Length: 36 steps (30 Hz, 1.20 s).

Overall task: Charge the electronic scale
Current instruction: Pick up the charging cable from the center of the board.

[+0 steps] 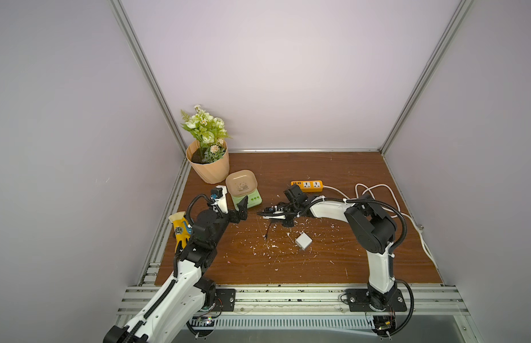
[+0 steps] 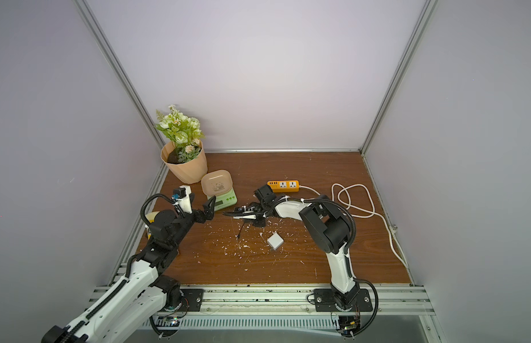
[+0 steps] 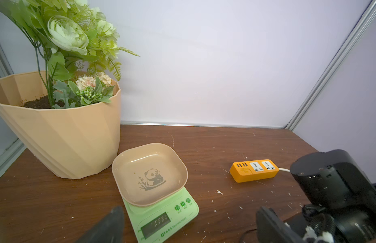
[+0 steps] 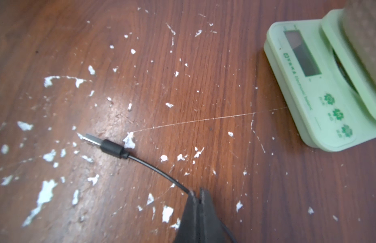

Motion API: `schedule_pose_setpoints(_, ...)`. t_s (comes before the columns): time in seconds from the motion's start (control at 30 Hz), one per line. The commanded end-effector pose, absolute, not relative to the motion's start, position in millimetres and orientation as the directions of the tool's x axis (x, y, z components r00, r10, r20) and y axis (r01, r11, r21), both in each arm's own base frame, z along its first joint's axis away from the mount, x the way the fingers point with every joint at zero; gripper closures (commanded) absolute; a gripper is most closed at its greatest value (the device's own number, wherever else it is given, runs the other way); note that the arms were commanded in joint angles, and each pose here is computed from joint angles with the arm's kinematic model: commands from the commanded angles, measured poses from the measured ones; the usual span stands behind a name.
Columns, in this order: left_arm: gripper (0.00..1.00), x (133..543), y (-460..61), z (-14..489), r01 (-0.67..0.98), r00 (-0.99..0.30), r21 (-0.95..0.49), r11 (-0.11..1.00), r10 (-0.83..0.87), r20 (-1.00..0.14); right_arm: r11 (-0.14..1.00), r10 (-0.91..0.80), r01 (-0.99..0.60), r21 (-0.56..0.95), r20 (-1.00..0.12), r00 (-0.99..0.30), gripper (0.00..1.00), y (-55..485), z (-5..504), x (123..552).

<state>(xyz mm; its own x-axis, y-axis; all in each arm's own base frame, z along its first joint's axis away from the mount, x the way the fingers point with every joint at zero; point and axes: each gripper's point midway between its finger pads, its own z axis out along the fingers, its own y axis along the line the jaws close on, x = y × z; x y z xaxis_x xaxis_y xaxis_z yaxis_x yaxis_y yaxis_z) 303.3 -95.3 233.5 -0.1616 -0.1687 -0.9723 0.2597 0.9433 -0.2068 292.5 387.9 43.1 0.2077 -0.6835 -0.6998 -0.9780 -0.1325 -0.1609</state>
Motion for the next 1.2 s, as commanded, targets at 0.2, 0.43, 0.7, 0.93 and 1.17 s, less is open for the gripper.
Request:
schedule_pose_setpoints(0.2,0.02,303.2,-95.0,229.8,0.248,-0.174,-0.225,0.942,-0.185,-0.967,-0.072,-0.567,-0.962,-0.264,-0.783,0.257,0.82,385.5,105.1,300.6)
schedule_pose_setpoints(0.43,0.02,303.0,-95.2,229.0,0.249,-0.176,-0.223,0.942,-0.182,-0.967,-0.155,-0.663,-0.957,-0.245,-0.692,0.284,0.54,389.8,74.1,303.7)
schedule_pose_setpoints(0.7,0.02,301.5,-94.4,229.4,0.249,-0.172,-0.220,0.943,-0.180,-0.969,-0.226,-0.695,-0.955,-0.194,-0.655,0.297,0.44,400.1,52.9,296.4)
schedule_pose_setpoints(0.93,0.02,301.9,-94.5,228.9,0.249,-0.172,-0.218,0.943,-0.179,-0.969,-0.238,-0.710,-0.957,-0.164,-0.643,0.287,0.45,400.5,40.8,294.4)
schedule_pose_setpoints(1.17,0.02,301.8,-93.7,229.7,0.245,-0.170,-0.218,0.945,-0.180,-0.969,-0.229,-0.702,-0.958,-0.172,-0.652,0.285,0.75,403.5,40.5,296.4)
